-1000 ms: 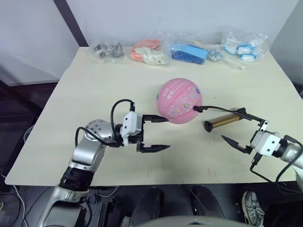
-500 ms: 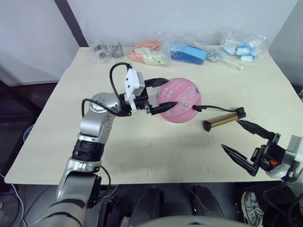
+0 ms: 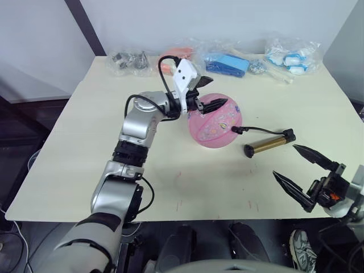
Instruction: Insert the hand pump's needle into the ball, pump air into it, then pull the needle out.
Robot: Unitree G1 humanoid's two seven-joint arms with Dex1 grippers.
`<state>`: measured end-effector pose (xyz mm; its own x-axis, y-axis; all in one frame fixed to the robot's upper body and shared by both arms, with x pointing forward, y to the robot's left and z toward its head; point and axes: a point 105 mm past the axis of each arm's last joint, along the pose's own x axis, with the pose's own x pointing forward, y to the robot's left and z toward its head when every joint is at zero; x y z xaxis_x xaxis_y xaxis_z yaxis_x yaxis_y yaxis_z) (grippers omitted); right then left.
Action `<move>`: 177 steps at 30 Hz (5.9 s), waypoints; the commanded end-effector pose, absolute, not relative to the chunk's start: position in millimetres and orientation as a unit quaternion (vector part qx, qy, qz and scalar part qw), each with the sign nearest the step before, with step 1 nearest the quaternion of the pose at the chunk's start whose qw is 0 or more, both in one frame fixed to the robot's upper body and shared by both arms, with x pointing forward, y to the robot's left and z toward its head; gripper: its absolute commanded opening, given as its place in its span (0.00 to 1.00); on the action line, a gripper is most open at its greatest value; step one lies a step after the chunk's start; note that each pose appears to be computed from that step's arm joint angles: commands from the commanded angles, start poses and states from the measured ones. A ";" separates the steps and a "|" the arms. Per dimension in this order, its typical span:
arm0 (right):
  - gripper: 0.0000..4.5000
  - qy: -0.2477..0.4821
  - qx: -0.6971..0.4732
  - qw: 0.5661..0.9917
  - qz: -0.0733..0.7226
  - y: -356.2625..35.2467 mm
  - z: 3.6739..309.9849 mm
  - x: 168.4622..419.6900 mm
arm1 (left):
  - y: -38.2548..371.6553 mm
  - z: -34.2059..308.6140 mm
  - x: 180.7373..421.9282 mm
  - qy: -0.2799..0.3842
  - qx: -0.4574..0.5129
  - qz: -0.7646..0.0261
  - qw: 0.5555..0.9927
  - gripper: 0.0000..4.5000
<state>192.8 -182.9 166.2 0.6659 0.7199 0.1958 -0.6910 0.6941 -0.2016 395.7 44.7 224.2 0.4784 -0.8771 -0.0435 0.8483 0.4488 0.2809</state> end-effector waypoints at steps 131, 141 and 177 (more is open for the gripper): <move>0.08 0.017 -0.188 0.920 0.343 -159.6 160.4 245.1 | 44.3 -8.1 378.1 0.248 0.218 -0.336 0.882 1.00; 0.08 0.029 -0.178 0.928 0.327 -166.6 161.3 234.1 | 44.5 -11.5 377.6 0.250 0.224 -0.329 0.883 1.00; 0.08 0.027 -0.120 0.977 0.176 -209.6 129.0 275.6 | -1.5 170.0 382.7 -0.040 0.119 -0.505 0.854 1.00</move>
<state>274.8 -208.1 126.1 0.9317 0.3448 -0.1138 -0.3621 0.9060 -0.2192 381.5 -9.0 173.1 0.4867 -0.8734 -0.0173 0.8453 0.4658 0.2618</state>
